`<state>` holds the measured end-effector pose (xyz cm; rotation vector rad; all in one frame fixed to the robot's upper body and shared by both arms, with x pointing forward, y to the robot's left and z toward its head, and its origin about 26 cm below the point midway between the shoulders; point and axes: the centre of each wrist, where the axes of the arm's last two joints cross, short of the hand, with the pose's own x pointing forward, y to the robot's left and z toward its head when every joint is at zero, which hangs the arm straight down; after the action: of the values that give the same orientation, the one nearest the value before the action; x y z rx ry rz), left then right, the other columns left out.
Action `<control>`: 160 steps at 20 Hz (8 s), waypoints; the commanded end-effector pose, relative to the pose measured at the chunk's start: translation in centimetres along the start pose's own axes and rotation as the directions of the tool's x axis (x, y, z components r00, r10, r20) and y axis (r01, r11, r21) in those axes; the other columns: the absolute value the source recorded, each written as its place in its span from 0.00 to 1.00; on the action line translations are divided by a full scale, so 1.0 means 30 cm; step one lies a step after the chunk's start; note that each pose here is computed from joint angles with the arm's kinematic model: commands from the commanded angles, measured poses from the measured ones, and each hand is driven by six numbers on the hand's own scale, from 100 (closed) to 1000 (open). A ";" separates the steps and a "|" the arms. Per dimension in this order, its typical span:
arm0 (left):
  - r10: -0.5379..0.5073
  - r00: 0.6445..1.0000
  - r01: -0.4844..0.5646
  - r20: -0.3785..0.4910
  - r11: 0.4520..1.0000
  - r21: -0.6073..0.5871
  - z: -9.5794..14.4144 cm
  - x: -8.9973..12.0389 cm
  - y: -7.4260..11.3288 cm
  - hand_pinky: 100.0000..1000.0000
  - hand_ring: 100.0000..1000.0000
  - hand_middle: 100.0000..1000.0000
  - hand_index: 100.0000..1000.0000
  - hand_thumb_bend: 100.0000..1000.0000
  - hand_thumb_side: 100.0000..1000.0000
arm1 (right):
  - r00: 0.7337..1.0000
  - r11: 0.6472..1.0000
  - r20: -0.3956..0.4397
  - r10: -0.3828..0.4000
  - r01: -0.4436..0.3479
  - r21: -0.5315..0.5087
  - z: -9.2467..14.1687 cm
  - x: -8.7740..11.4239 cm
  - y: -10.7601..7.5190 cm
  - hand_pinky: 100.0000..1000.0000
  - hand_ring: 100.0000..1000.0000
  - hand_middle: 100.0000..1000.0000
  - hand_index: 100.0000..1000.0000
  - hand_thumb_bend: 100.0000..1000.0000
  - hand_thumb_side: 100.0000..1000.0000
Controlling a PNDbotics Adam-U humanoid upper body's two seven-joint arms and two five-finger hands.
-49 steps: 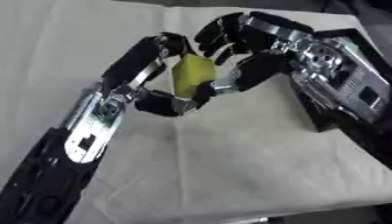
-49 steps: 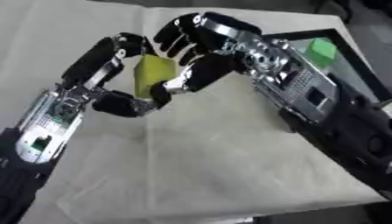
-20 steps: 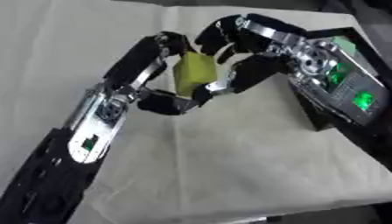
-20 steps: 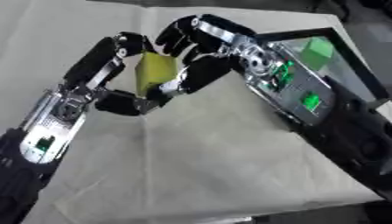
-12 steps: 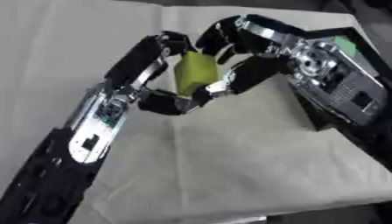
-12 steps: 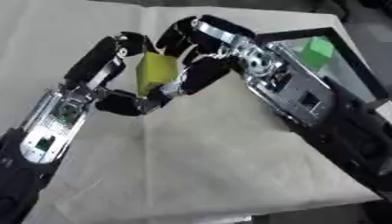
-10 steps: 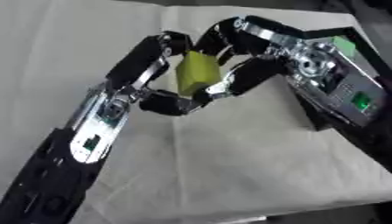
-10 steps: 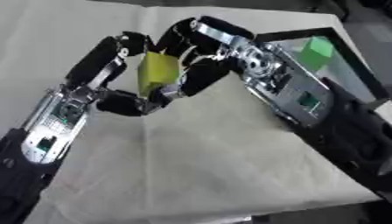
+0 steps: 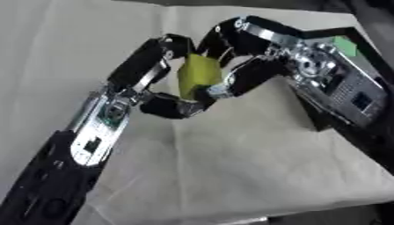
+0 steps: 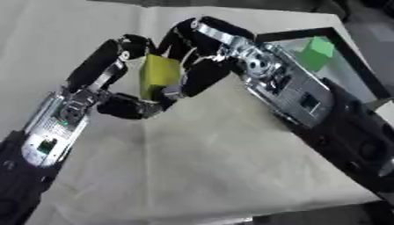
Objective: Pick up the objects with one hand, pass them to the other hand, and then place them into the box on the other side of the table.
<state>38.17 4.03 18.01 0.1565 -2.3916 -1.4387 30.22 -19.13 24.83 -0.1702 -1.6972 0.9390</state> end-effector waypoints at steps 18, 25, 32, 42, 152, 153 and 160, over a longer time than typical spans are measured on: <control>0.059 0.997 -0.054 -0.052 0.995 0.082 -0.021 0.010 0.001 0.71 0.51 0.45 0.46 0.00 0.35 | 0.999 0.997 0.029 -0.017 0.020 -0.077 0.006 0.023 -0.031 0.55 0.49 0.33 0.42 0.24 0.00; 0.063 0.995 -0.056 -0.072 0.994 0.097 -0.020 0.009 -0.002 0.71 0.51 0.45 0.47 0.00 0.33 | 0.999 0.997 0.039 -0.016 0.019 -0.081 0.007 0.023 -0.034 0.53 0.48 0.32 0.41 0.27 0.00; 0.045 0.996 -0.037 -0.082 0.994 0.101 -0.019 0.008 -0.005 0.71 0.52 0.46 0.50 0.00 0.32 | 0.999 0.998 0.040 -0.016 0.018 -0.059 0.007 0.023 -0.035 0.53 0.46 0.31 0.39 0.26 0.00; -0.005 0.997 0.008 -0.079 0.999 0.048 -0.016 0.006 -0.010 0.77 0.64 0.61 0.70 0.00 0.32 | 0.998 0.997 0.054 -0.028 0.032 -0.071 0.008 0.024 -0.042 0.51 0.44 0.28 0.36 0.24 0.00; -0.083 0.980 0.089 -0.179 0.996 0.026 0.071 -0.055 0.002 0.81 0.72 0.68 0.77 0.48 0.79 | 0.876 0.518 -0.372 -0.306 -0.174 -0.837 0.418 -0.491 -0.332 0.64 0.75 0.74 0.78 0.59 0.01; -0.083 0.980 0.089 -0.180 0.996 0.027 0.072 -0.056 0.003 0.81 0.72 0.68 0.77 0.48 0.78 | 0.880 0.512 -0.360 -0.310 -0.165 -0.843 0.418 -0.486 -0.333 0.64 0.75 0.73 0.78 0.50 0.06; -0.098 0.971 0.118 -0.220 0.990 0.081 0.083 -0.072 0.069 0.81 0.72 0.68 0.77 0.13 0.73 | 0.910 0.436 -0.258 -0.325 -0.098 -0.895 0.419 -0.439 -0.335 0.63 0.73 0.72 0.76 0.36 0.03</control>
<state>39.41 7.31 16.62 0.4200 -2.2621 -1.3087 27.69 -39.28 19.51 -0.8595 -1.5877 -0.2199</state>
